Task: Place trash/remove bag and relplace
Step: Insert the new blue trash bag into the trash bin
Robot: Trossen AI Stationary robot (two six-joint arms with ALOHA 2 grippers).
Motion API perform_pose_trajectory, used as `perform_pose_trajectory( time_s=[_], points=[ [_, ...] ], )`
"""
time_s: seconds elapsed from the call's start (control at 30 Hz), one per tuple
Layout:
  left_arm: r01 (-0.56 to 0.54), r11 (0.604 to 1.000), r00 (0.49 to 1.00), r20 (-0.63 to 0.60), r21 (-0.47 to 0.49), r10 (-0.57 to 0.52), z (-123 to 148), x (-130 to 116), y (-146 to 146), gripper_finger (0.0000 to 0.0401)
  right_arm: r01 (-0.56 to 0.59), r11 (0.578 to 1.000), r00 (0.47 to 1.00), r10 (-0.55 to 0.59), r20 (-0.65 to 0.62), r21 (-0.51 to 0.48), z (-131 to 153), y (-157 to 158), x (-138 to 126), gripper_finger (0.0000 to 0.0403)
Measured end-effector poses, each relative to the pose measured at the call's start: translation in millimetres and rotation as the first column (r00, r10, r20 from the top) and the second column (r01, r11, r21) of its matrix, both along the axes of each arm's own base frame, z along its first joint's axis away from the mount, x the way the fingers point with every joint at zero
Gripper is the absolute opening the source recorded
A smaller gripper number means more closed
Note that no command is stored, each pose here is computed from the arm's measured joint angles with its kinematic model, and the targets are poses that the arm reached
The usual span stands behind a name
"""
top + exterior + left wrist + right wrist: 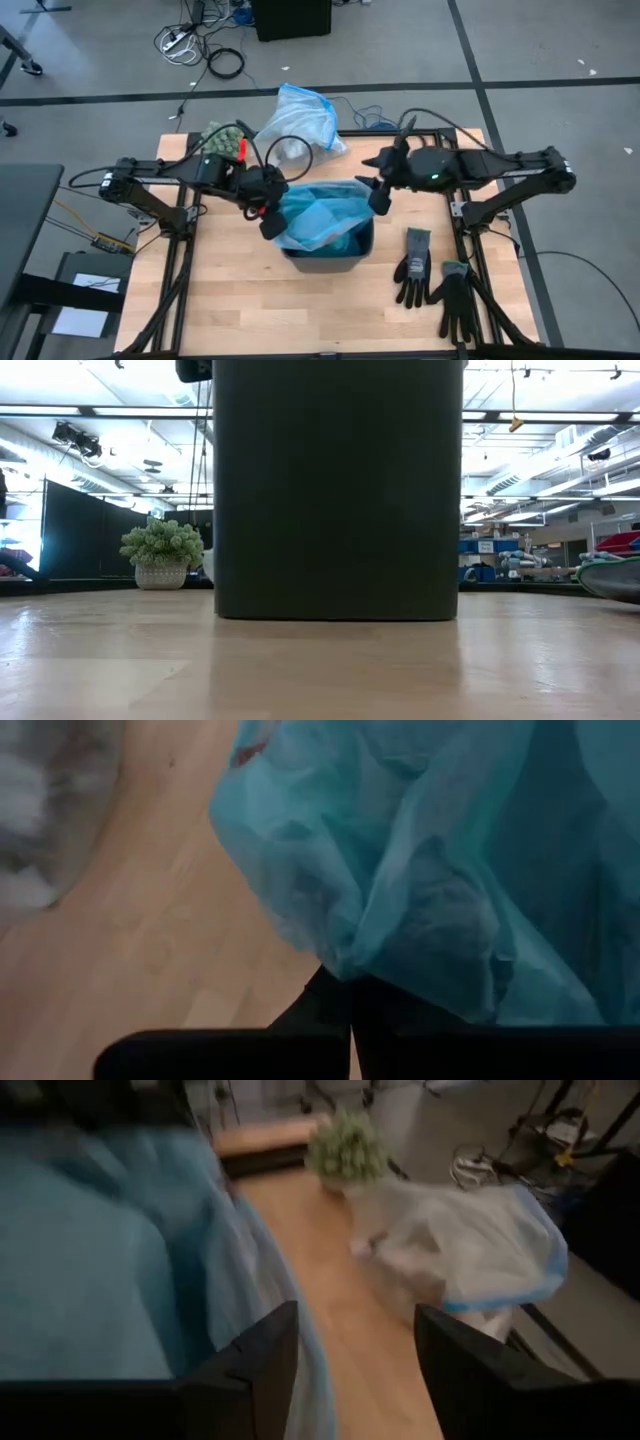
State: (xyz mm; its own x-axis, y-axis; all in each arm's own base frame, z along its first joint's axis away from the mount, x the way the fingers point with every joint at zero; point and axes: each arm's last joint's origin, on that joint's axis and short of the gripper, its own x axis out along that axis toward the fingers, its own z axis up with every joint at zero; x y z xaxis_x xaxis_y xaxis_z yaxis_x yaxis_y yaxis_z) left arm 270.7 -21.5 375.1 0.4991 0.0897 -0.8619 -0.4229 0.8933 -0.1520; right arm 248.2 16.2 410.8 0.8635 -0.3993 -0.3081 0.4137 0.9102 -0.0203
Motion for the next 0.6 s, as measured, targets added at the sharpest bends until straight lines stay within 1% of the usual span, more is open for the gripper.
perform_pose_trajectory(
  time_s=[0.13,0.2,0.27,0.33,0.37,0.47,0.6],
  points=[
    [0.005,1.000,1.000,0.020,-0.005,-0.005,0.1,3.2,-1.1,0.0003,-0.013,0.999,0.996,0.008,0.087,0.051,14.9,-0.3,-20.7,0.0200],
    [0.011,1.000,1.000,0.019,-0.007,-0.011,0.1,2.9,-2.2,0.0003,-0.084,0.994,0.989,0.075,0.127,0.069,22.0,3.1,-30.2,0.0201],
    [0.019,1.000,1.000,0.018,-0.005,-0.019,0.1,2.9,-2.8,0.0003,-0.215,0.973,0.963,0.197,0.181,0.083,29.5,9.2,-35.2,0.0199],
    [0.021,1.000,1.000,0.017,-0.004,-0.021,0.0,2.9,-2.9,0.0003,-0.326,0.942,0.931,0.305,0.199,0.081,31.7,16.8,-35.9,0.0196],
    [0.021,1.000,1.000,0.018,-0.004,-0.021,0.1,2.8,-2.9,0.0003,-0.362,0.929,0.920,0.342,0.190,0.081,30.4,21.2,-34.5,0.0194],
    [0.016,1.000,1.000,0.019,-0.002,-0.016,0.2,3.0,-2.1,0.0004,-0.414,0.907,0.904,0.400,0.153,0.074,24.1,33.3,-26.4,0.0188],
    [-0.011,0.999,0.999,0.032,0.031,0.010,0.8,3.9,0.0,0.0004,-0.471,0.880,0.876,0.458,0.152,0.059,21.7,43.2,-20.2,0.0183]
  ],
)
